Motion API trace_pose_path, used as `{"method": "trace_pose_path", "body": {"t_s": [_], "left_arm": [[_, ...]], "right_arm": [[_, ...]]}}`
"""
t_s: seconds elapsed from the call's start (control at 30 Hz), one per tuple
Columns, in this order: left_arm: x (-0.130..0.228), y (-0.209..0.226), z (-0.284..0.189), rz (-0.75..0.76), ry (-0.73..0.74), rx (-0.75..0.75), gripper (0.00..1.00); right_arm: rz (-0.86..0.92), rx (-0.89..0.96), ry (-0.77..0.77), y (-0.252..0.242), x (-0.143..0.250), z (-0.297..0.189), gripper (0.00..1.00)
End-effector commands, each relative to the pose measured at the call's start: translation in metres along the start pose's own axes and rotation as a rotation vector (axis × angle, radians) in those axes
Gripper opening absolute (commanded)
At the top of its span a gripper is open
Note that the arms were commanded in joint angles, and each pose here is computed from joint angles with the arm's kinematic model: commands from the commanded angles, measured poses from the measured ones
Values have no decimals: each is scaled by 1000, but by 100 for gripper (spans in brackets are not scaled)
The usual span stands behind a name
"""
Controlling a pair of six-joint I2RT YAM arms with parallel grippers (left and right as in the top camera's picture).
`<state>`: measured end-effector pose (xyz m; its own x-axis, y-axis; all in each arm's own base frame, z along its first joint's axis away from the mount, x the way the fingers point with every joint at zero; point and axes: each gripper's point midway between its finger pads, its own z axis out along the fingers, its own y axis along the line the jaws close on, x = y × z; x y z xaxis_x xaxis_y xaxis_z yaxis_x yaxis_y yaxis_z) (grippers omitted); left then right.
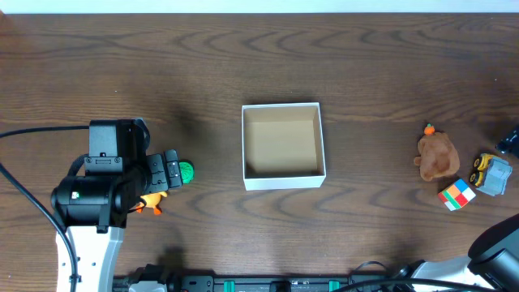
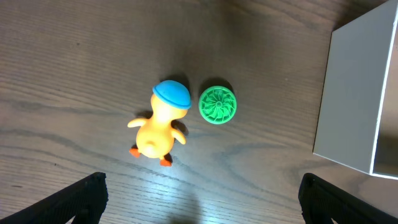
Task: Pack container
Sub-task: 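Move right gripper to the yellow toy truck and grasp it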
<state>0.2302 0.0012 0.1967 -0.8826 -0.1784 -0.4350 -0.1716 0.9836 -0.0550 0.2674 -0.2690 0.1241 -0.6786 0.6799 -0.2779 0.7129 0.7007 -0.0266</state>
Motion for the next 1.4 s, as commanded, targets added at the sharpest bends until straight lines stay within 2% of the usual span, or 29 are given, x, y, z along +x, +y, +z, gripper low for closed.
{"method": "trace_pose_path", "body": {"t_s": [0.0,0.4,0.8,1.23,1.37], "left_arm": [[-5,1,-4,-10,-15,-1,98],[-11,-1,-4,-11,-39,4,98],[-11,-1,-4,-11,-39,4,98],[-11,-1,-4,-11,-39,4,98],[-11,-1,-4,-11,-39,4,98]], "right_arm": [[-97,9,26,-3,4,11,99],[-166,-17,61,3,32,56,99],[-183,-58,-5,11,39,86,98],[-189,-114,-71,24,27,88,83],[-179,-114,-70,24,27,88,75]]}}
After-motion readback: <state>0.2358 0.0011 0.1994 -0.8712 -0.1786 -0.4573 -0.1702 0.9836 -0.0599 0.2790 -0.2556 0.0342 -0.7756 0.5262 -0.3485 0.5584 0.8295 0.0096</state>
